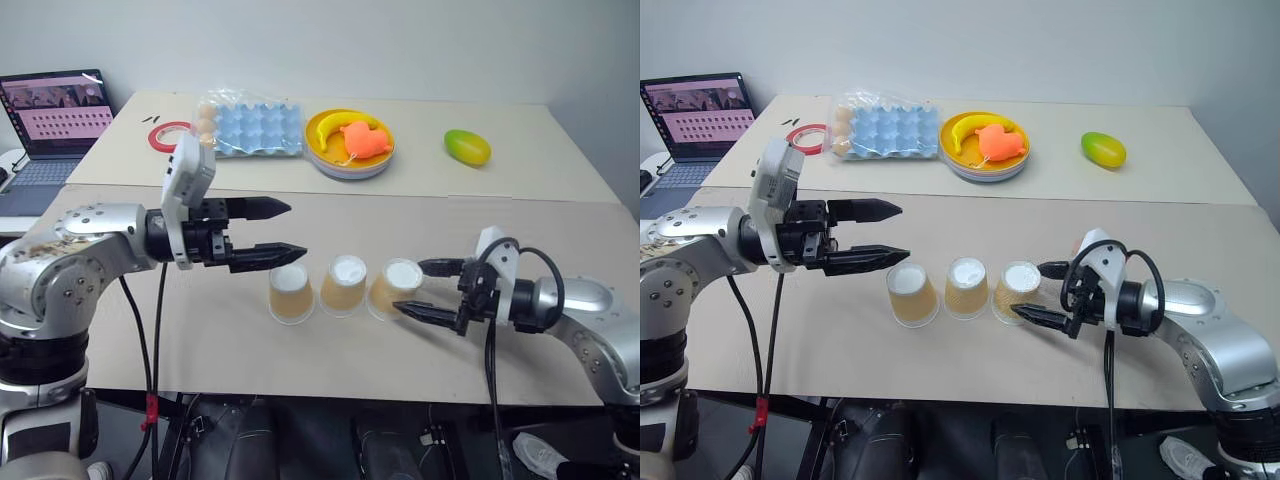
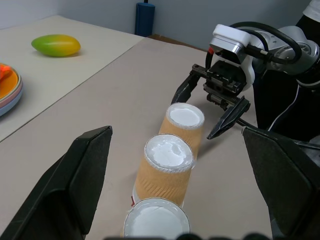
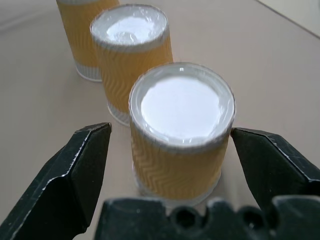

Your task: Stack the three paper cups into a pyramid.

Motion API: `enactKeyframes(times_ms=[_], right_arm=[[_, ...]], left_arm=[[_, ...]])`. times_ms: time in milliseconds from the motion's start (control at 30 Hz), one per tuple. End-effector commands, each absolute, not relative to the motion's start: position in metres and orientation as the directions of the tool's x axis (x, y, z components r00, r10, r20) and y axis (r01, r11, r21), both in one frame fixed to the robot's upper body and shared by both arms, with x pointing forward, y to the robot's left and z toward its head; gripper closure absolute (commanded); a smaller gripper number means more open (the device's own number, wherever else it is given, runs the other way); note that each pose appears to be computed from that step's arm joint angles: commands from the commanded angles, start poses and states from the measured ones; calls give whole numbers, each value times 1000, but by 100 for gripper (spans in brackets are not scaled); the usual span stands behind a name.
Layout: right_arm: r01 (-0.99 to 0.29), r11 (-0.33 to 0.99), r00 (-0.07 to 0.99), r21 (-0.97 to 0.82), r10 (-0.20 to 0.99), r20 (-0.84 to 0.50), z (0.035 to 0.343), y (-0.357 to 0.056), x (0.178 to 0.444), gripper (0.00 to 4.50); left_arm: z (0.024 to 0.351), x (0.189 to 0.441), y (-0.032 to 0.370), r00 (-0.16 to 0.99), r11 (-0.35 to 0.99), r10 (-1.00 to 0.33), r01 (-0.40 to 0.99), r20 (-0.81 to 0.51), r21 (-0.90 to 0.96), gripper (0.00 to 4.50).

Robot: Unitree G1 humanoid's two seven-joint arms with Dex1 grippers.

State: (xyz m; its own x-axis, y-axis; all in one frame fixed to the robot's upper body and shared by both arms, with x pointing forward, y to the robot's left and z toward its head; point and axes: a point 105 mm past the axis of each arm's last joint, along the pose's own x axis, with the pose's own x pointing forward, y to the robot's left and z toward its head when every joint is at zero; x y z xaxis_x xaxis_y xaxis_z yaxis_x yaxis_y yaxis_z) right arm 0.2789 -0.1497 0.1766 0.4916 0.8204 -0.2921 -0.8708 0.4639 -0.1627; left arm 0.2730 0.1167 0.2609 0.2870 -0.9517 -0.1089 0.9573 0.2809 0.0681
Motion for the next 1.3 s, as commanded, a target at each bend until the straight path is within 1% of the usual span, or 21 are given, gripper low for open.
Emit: enactKeyframes(times_ms=[33, 300, 367, 433, 467, 500, 533, 633, 733, 833, 933, 1033, 1167, 1200, 1300], right_arm=[[-861, 462, 505, -213, 824, -258, 188, -146, 283, 0], [-863, 464, 503, -202, 828, -247, 190, -144, 285, 0], [-862, 465, 504, -202, 828, -244, 190, -143, 285, 51], [-861, 465, 505, -204, 828, -243, 190, -142, 285, 91], [-861, 465, 505, -204, 828, -245, 190, -142, 286, 141], [-861, 465, 505, -204, 827, -247, 189, -142, 286, 166], [-860, 467, 507, -206, 825, -249, 189, -142, 286, 180], [-858, 470, 511, -208, 823, -250, 189, -143, 287, 180], [-845, 483, 528, -229, 820, -221, 197, -144, 292, 180], [-822, 507, 557, -260, 812, -174, 219, -152, 304, 180], [-780, 538, 601, -319, 785, -148, 247, -171, 315, 180], [-773, 520, 604, -364, 779, -170, 267, -182, 319, 180], [-815, 399, 521, -422, 823, -228, 297, -174, 316, 180], [-830, 362, 487, -425, 841, -234, 306, -169, 314, 180], [-889, 214, 335, -405, 907, -255, 327, -146, 301, 180]], left_arm=[[272, 266, 113, 284, 272, -954, 955, -95, 119, 6], [275, 265, 116, 290, 277, -952, 952, -100, 129, 6], [274, 266, 117, 298, 285, -949, 950, -103, 125, 0], [272, 267, 118, 304, 290, -946, 948, -113, 129, 0], [272, 267, 118, 306, 291, -945, 948, -114, 130, 0], [272, 267, 118, 306, 291, -945, 948, -113, 130, 0], [272, 267, 118, 306, 291, -945, 948, -112, 130, 0], [274, 267, 117, 306, 292, -946, 948, -109, 131, 0], [274, 268, 118, 312, 298, -944, 946, -105, 128, 0], [272, 268, 118, 318, 305, -942, 944, -103, 126, 0], [274, 268, 121, 332, 319, -939, 939, -95, 126, 0], [276, 270, 128, 360, 349, -929, 929, -80, 126, 0], [266, 273, 138, 408, 394, -908, 909, -98, 133, 0], [263, 274, 140, 422, 406, -901, 902, -101, 145, 0], [256, 275, 148, 453, 436, -886, 887, -101, 153, 0]])
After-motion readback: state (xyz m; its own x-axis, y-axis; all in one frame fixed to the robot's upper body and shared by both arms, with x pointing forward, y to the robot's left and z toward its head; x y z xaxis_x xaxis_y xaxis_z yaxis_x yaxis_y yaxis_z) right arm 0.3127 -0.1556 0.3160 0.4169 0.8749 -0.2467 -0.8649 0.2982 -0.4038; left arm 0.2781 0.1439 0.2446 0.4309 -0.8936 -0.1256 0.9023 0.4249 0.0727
